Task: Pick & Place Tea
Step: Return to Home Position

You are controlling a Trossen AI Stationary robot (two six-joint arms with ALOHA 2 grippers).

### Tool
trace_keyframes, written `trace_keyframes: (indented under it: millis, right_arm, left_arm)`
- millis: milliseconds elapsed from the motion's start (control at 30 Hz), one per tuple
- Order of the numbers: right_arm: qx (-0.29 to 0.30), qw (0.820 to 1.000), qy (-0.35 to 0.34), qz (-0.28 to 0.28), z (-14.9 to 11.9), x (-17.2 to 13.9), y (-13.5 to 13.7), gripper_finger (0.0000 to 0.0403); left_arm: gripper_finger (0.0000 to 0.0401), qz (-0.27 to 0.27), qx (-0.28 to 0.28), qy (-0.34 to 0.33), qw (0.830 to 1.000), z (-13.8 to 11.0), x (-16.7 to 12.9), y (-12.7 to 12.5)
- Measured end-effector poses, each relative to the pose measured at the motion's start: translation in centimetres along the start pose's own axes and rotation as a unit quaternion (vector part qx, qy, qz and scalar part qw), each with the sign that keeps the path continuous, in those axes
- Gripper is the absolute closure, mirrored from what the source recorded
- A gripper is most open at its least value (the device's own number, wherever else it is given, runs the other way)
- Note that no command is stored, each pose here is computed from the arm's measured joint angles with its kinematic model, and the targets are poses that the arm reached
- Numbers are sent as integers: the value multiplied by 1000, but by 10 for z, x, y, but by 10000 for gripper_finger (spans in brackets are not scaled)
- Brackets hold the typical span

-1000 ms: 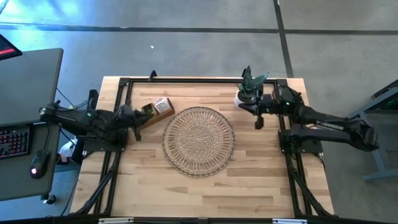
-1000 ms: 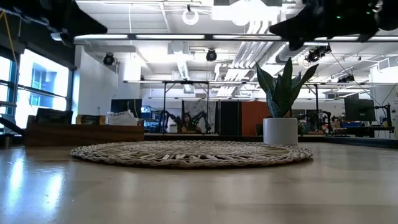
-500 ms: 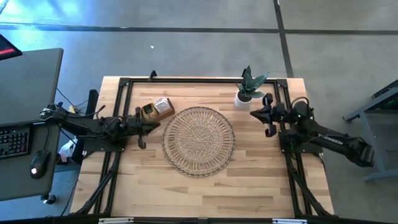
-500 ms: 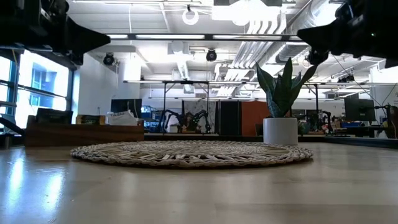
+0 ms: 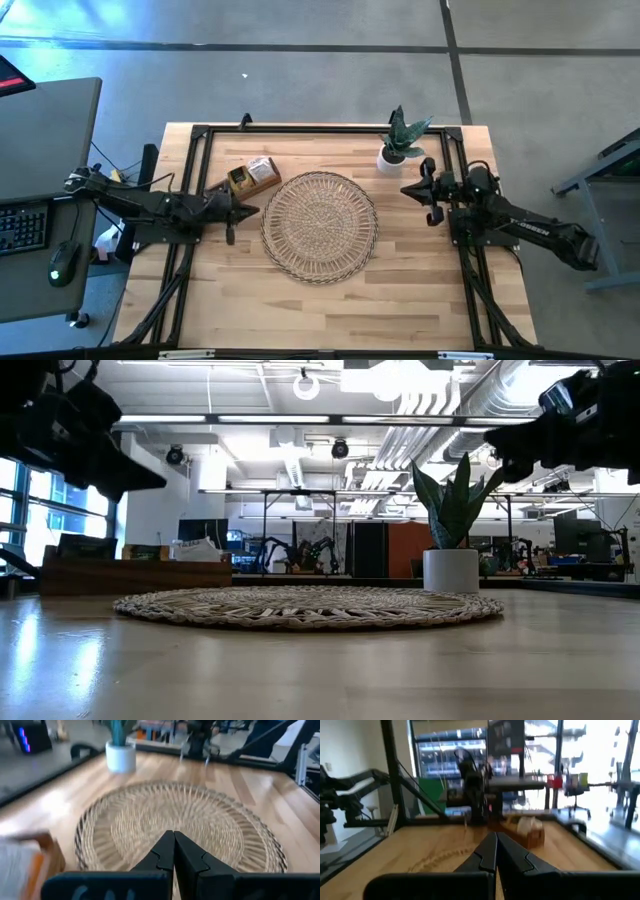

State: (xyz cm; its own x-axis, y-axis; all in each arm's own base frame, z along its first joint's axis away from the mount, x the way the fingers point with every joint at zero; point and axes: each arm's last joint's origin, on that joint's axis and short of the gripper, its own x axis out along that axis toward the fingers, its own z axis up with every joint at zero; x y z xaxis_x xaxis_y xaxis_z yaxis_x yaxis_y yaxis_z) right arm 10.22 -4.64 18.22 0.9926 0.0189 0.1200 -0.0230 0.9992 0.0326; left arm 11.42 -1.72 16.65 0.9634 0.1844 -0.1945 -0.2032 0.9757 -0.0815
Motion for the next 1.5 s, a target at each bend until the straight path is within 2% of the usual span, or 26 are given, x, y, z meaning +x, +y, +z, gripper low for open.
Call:
trace_keyframes:
  millis: [233, 333, 1500]
  right_arm:
    - [34, 999, 35, -5, -8, 0, -1, 393]
    - [33, 999, 39, -6, -9, 0, -1, 392]
    - [31, 999, 39, -7, -9, 0, -1, 391]
  left_arm:
    - [401, 2, -41, 66, 997, -13, -1, 2]
    - [401, 4, -39, 76, 996, -15, -1, 2]
    - [401, 5, -38, 77, 996, -15, -1, 2]
